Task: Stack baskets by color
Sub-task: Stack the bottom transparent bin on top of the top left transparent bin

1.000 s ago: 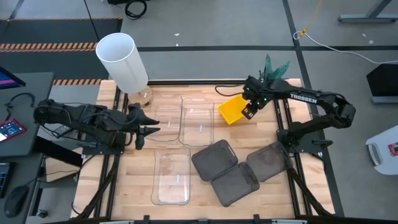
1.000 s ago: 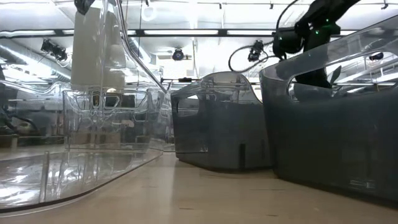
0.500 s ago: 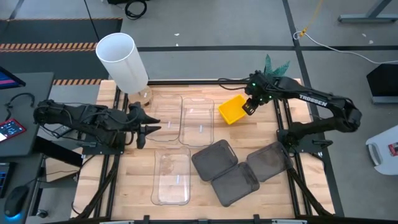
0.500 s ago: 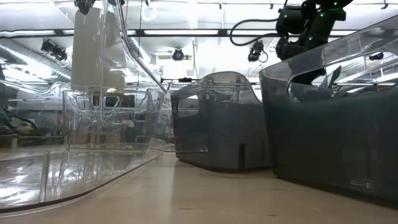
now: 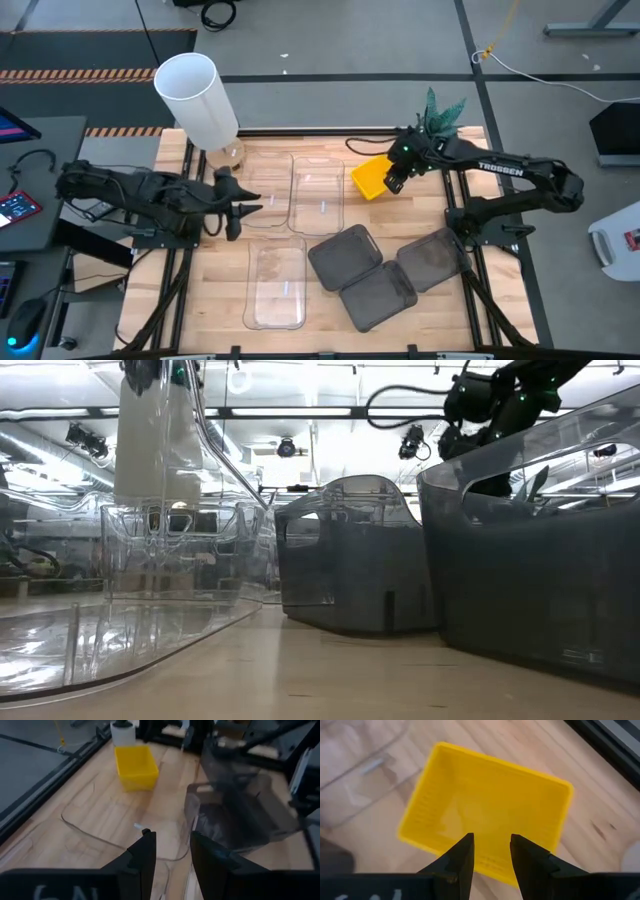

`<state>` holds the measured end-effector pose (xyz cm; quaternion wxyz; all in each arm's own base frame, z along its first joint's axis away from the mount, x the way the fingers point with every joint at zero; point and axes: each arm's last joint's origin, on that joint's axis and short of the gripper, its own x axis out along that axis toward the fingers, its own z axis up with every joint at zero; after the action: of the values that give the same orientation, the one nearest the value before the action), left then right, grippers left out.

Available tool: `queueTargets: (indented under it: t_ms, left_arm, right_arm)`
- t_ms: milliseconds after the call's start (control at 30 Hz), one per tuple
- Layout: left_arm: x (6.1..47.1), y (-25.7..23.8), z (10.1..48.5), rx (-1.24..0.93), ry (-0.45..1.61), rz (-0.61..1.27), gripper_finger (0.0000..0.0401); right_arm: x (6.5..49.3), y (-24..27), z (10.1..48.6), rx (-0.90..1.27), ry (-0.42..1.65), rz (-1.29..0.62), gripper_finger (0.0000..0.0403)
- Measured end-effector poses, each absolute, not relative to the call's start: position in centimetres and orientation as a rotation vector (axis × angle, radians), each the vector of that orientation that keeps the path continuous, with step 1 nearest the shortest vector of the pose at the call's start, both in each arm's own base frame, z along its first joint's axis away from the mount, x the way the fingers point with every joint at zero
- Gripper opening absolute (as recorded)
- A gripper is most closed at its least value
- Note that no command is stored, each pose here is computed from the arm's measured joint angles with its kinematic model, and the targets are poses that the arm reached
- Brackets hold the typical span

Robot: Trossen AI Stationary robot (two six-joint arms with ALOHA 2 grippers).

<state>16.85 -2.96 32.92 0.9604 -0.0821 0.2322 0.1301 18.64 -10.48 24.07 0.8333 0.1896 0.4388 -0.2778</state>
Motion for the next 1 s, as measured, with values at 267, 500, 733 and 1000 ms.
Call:
queueTargets:
  t_ms: [267,500,733,1000]
  left_arm:
    - [18.8,-3.5,30.9,-0.129,0.552,0.274,0.0126]
    - [20.2,-3.9,29.8,-0.186,0.645,0.135,0.0126]
    - [20.1,-6.5,28.5,-0.179,0.774,-0.035,0.0126]
    - [20.0,-9.9,27.2,-0.038,0.814,-0.101,0.0126]
  right_arm:
    - [20.6,-6.8,26.1,0.387,0.725,-0.44,0.0132]
    - [23.2,-2.1,27.6,0.363,0.546,-0.194,0.0132]
    - [23.4,2.3,28.0,0.28,0.501,-0.124,0.0132]
    - [25.3,6.9,27.6,0.04,0.349,-0.162,0.0132]
